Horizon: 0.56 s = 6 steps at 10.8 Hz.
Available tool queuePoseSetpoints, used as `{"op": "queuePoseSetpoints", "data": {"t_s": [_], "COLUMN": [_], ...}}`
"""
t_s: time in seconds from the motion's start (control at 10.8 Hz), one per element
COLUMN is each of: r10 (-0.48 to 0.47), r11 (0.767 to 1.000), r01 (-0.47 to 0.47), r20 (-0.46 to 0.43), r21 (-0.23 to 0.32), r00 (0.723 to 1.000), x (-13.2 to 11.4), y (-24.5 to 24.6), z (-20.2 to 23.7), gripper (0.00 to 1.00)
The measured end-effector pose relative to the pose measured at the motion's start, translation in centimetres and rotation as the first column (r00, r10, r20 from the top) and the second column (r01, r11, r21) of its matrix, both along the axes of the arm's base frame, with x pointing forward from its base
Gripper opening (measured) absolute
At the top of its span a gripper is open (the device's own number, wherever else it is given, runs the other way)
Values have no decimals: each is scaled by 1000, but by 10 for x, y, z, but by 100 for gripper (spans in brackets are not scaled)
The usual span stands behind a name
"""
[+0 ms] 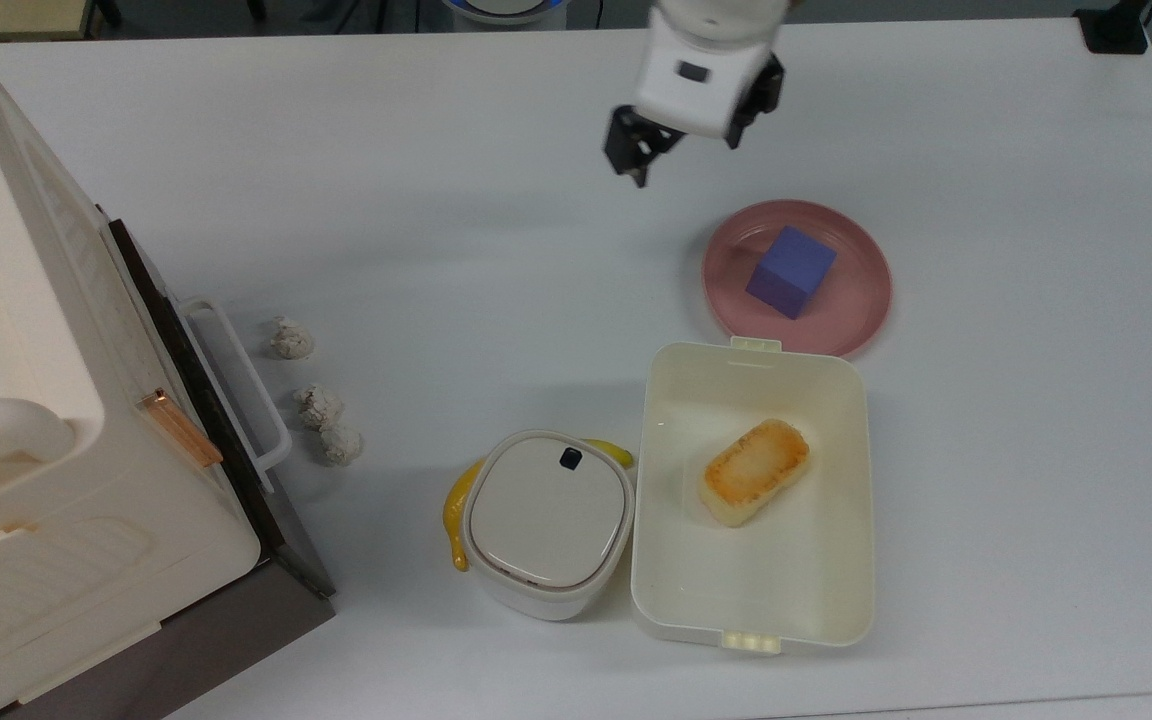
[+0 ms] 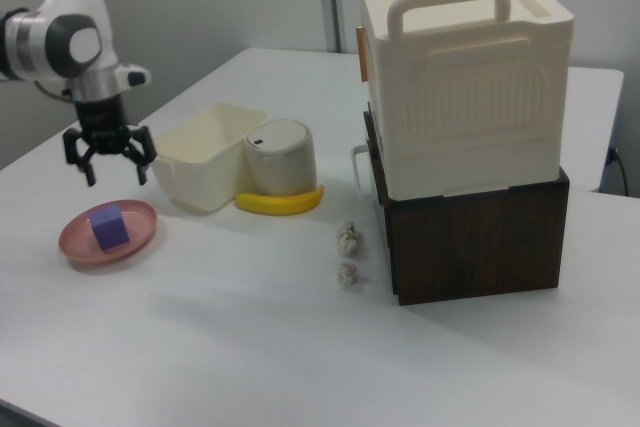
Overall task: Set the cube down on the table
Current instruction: 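Move the gripper over the purple cube on the pink plate and descend, then close the gripper on the purple cube and lift it off the plate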
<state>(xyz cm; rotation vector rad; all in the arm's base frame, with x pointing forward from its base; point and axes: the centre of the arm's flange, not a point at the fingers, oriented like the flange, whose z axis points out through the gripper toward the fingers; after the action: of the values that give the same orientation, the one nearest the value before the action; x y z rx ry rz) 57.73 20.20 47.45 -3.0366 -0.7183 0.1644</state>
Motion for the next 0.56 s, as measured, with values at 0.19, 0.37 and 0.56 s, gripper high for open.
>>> {"op": "queuePoseSetpoints", "data": {"t_s": [0.19, 0.37, 0.56], "r10": [100, 148, 213], "r11": [995, 989, 976], "r01": [-101, -148, -211], "r20": [-28, -16, 28], "r21": [-9, -14, -52], "r00": [995, 989, 977], "x": [-3, 1, 4], "y": [38, 66, 93], "z": [-35, -73, -108], "gripper": [100, 100, 100]}}
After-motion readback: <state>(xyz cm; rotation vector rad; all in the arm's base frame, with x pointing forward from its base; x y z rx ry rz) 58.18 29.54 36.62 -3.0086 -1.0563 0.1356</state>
